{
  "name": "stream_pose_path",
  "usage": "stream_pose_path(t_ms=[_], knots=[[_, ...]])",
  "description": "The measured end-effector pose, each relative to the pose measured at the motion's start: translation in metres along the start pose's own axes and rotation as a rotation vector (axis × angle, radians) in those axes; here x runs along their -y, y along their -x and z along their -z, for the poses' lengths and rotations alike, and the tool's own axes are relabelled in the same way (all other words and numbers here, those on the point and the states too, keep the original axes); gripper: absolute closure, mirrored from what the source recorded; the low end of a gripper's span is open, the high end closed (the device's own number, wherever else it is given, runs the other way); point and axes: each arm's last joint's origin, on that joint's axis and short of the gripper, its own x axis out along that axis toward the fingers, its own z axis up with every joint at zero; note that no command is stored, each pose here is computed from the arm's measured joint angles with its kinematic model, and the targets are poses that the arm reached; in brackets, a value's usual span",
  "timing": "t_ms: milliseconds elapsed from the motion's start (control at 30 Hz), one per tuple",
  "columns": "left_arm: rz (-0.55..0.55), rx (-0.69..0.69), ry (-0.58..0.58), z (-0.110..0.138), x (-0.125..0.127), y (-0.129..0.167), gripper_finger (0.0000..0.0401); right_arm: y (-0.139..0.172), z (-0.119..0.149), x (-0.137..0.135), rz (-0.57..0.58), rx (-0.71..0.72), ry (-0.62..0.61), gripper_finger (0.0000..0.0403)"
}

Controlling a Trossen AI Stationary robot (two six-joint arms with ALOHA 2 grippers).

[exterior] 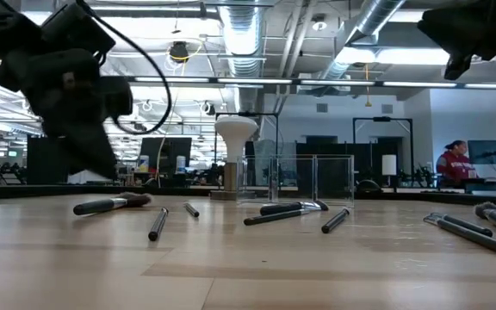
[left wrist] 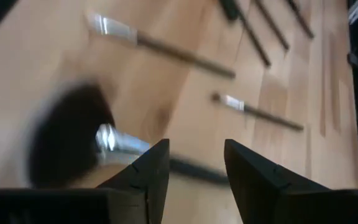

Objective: Put items in baskets/containers
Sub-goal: Put the black highlighter brush into the transparent organizer

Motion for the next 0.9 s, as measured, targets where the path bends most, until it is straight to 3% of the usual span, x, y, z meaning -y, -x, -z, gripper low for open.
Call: stream_pose_path(t_ms=[100,333,467,700,900], knots=[[-0.015,-0.028,0.045,0.003,0.0,-0.002,0.0256,0.0,0.0,0.0,0.0,0.0,0.008,0.0337],[-0.198,0.028,0.097,0.006,-0.01,-0.01,0.0258,0.0,0.0,0.0,0.0,0.0,0.008,0.0337],[-0.244,0.034,0.13,0.007,-0.013,-0.018,0.0258,0.0,0.0,0.0,0.001,0.0,0.008,0.0337],[-0.385,0.107,0.063,0.005,-0.021,-0.02,0.0258,0.0,0.0,0.0,0.001,0.0,0.008,0.0337],[-0.387,0.168,-0.043,-0.006,-0.022,-0.011,0.0258,0.0,0.0,0.0,0.001,0.0,0.007,0.0337]])
